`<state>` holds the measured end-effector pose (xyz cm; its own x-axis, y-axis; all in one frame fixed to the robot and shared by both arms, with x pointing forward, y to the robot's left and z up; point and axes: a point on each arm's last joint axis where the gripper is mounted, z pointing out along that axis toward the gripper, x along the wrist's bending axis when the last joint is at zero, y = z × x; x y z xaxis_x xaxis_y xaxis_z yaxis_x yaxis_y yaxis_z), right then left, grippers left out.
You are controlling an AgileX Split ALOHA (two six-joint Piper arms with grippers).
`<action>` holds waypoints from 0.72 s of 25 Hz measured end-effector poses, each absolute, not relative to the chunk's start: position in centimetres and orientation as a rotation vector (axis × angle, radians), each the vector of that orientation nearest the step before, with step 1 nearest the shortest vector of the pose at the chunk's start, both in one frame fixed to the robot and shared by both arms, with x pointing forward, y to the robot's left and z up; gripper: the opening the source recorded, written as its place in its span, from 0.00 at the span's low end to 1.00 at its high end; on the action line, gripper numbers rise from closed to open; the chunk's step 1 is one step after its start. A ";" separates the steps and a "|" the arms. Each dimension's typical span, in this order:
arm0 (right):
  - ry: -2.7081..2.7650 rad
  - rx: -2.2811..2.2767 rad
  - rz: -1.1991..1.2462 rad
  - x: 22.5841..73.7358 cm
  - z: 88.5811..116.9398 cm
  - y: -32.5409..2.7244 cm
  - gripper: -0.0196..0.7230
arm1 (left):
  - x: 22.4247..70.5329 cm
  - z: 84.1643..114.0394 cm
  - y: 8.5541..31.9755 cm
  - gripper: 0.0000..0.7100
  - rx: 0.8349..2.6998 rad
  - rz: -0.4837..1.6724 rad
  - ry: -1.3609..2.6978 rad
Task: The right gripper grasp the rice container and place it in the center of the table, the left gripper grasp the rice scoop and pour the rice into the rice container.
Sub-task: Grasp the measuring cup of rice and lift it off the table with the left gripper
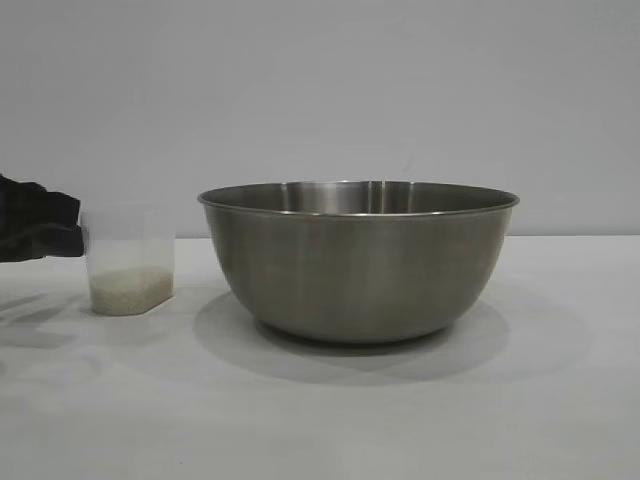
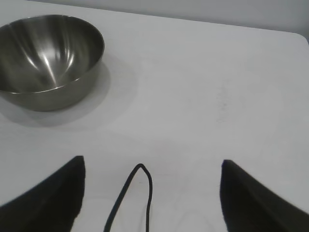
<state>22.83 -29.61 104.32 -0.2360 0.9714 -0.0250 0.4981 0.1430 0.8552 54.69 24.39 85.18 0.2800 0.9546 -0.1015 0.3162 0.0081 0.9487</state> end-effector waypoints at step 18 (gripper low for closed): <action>1.817 1.408 1.001 22.8 104.3 -29.6 0.70 | 57.4 89.3 22.9 0.00 1.535 0.874 0.922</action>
<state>22.83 -29.61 104.32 -0.2360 0.9714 -0.0250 0.4981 0.1430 0.8552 57.45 22.87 89.26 0.4270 0.9026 0.0540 0.1019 -0.1074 0.9890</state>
